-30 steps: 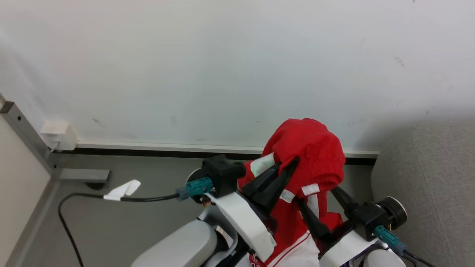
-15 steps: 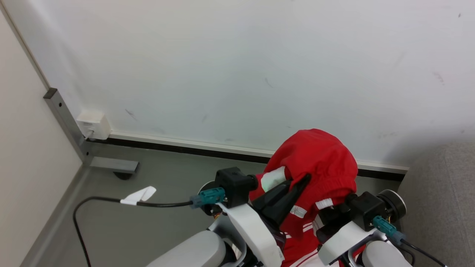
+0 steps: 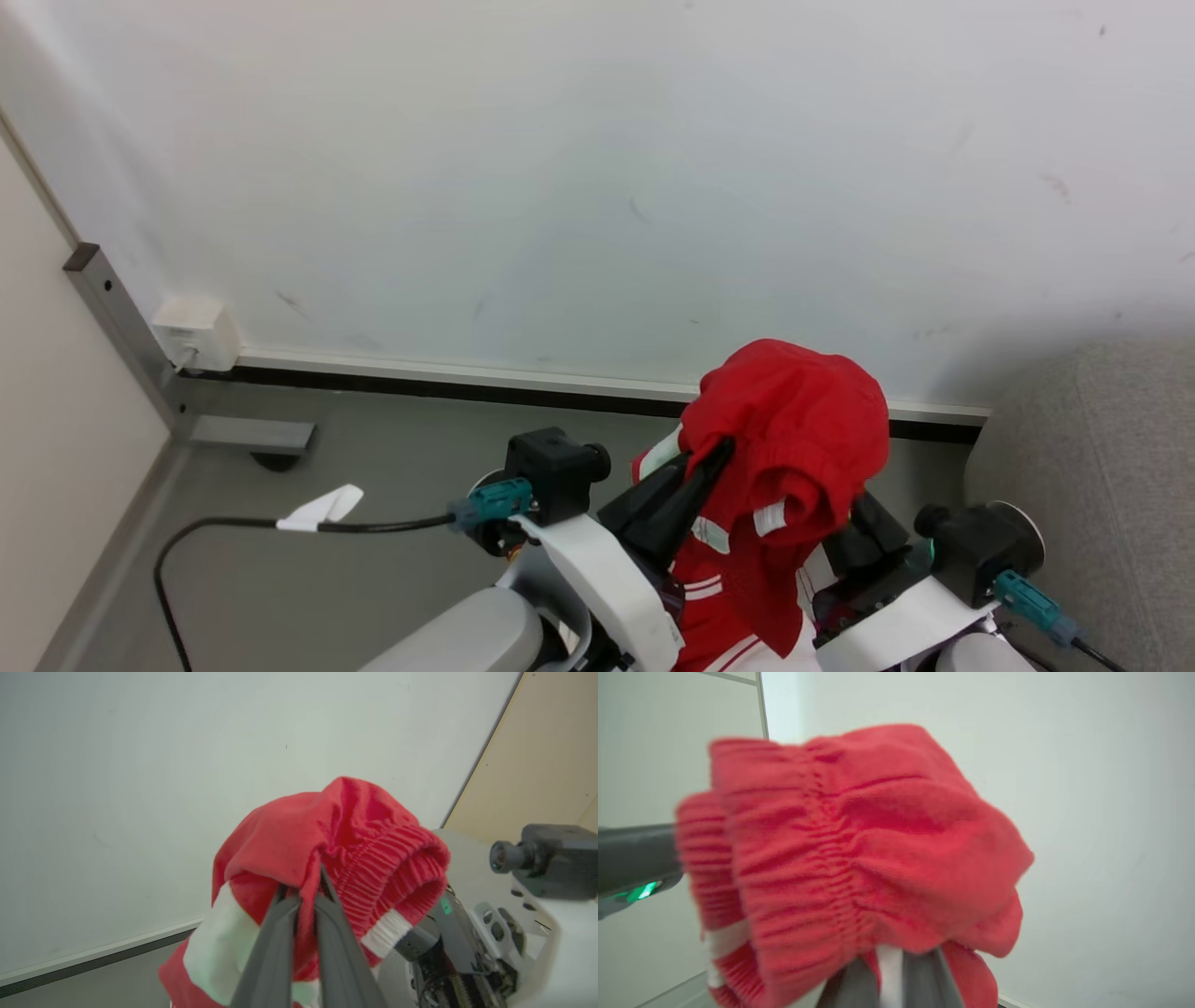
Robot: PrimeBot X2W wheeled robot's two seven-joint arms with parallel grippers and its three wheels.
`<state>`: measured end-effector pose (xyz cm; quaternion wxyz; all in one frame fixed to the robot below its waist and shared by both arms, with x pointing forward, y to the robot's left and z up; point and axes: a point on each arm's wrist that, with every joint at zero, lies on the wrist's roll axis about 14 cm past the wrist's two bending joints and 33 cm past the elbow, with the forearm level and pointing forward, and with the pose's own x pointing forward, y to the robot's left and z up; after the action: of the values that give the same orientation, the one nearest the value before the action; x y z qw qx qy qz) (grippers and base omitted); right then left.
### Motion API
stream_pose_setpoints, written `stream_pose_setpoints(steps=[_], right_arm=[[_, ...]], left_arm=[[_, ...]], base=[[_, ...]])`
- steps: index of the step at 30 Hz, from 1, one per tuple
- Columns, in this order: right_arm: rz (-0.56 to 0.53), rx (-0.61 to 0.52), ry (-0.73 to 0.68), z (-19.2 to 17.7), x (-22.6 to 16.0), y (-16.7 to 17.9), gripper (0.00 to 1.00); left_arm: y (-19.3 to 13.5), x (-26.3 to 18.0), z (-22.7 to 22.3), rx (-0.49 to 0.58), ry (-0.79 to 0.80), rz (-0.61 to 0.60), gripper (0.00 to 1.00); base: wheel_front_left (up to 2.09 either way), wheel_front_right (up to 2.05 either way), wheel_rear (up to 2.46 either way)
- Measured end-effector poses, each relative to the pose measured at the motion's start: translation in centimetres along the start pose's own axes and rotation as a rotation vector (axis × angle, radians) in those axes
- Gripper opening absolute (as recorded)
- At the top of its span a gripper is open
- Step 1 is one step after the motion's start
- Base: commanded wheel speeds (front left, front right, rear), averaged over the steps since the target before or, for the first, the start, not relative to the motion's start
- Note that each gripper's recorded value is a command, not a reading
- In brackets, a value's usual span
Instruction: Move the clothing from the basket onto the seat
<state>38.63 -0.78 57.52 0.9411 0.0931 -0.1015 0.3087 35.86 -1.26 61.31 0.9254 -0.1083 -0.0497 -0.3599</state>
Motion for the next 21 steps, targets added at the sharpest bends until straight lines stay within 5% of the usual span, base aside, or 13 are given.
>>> stream_pose_setpoints(steps=[1,2,21], right_arm=[[-0.012,0.007,-0.013,0.4,-0.2,-0.3,0.0],[-0.025,0.012,-0.022,0.6,-0.4,-0.6,0.0],[-0.449,-0.045,-0.168,6.4,-10.7,-12.0,0.0]], left_arm=[[-0.1,0.1,0.0,-0.003,-0.004,-0.002,0.87],[-0.3,0.2,-0.1,-0.007,-0.003,-0.008,1.0],[-5.7,4.9,-1.7,-0.034,-0.024,-0.225,1.0]], base=[[0.0,0.0,0.0],[0.0,0.0,0.0],[0.0,0.0,0.0]])
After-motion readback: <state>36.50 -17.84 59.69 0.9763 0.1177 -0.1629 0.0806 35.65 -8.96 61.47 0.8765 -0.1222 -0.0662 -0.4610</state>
